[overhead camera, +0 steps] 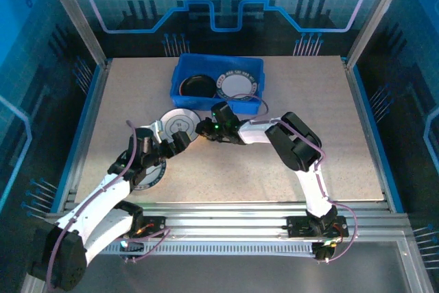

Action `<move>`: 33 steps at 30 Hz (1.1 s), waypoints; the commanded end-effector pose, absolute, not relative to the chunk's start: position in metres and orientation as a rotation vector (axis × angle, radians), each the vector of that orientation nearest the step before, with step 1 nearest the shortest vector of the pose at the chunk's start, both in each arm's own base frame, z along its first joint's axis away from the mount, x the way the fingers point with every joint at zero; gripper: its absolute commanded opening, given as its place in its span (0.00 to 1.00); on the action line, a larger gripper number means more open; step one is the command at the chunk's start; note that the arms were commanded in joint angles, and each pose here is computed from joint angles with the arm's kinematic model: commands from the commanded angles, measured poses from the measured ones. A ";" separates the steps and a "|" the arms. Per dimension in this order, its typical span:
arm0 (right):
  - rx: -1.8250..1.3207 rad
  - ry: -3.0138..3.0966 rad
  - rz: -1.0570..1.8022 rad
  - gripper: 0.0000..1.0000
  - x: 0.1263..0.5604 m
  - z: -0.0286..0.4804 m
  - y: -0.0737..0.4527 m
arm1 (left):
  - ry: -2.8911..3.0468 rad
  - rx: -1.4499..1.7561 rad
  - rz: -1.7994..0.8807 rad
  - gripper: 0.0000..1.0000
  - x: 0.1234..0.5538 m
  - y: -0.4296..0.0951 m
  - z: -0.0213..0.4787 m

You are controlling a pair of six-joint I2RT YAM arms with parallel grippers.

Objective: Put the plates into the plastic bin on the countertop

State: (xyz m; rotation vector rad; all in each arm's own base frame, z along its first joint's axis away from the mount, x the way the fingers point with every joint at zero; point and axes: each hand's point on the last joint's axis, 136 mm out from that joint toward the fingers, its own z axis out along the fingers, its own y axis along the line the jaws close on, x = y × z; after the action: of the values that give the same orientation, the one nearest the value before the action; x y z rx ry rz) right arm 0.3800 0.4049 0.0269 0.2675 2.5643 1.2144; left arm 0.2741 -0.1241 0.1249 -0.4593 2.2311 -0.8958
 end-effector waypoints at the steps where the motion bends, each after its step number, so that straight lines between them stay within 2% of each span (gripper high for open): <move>1: 0.321 2.609 1.189 0.20 0.381 -0.003 0.404 | 2.221 -0.469 -0.901 0.99 0.274 -0.122 0.123; 9: 0.343 2.613 1.186 0.10 0.379 -0.009 0.400 | 2.224 -0.481 -0.898 0.99 0.274 -0.120 0.120; 11: 0.334 2.604 1.187 0.06 0.378 -0.006 0.399 | 2.222 -0.478 -0.898 0.99 0.274 -0.120 0.120; 12: 0.334 2.603 1.183 0.00 0.378 -0.006 0.398 | 2.223 -0.479 -0.898 0.99 0.274 -0.120 0.120; 20: 0.324 2.576 1.184 0.00 0.369 0.007 0.384 | 2.212 -0.471 -0.894 0.99 0.276 -0.120 0.125; 27: 0.359 2.552 1.198 0.00 0.348 0.017 0.343 | 2.207 -0.459 -0.889 0.99 0.277 -0.120 0.127; 33: 0.423 2.556 1.329 0.00 0.320 0.026 0.308 | 2.202 -0.469 -0.906 0.99 0.279 -0.121 0.122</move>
State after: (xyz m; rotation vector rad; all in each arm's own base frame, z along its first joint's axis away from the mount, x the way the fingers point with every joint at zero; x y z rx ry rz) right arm 0.3289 0.3194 0.0221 0.4067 2.5522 1.2797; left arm 0.2754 -0.1210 0.1225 -0.4704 2.2238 -0.8906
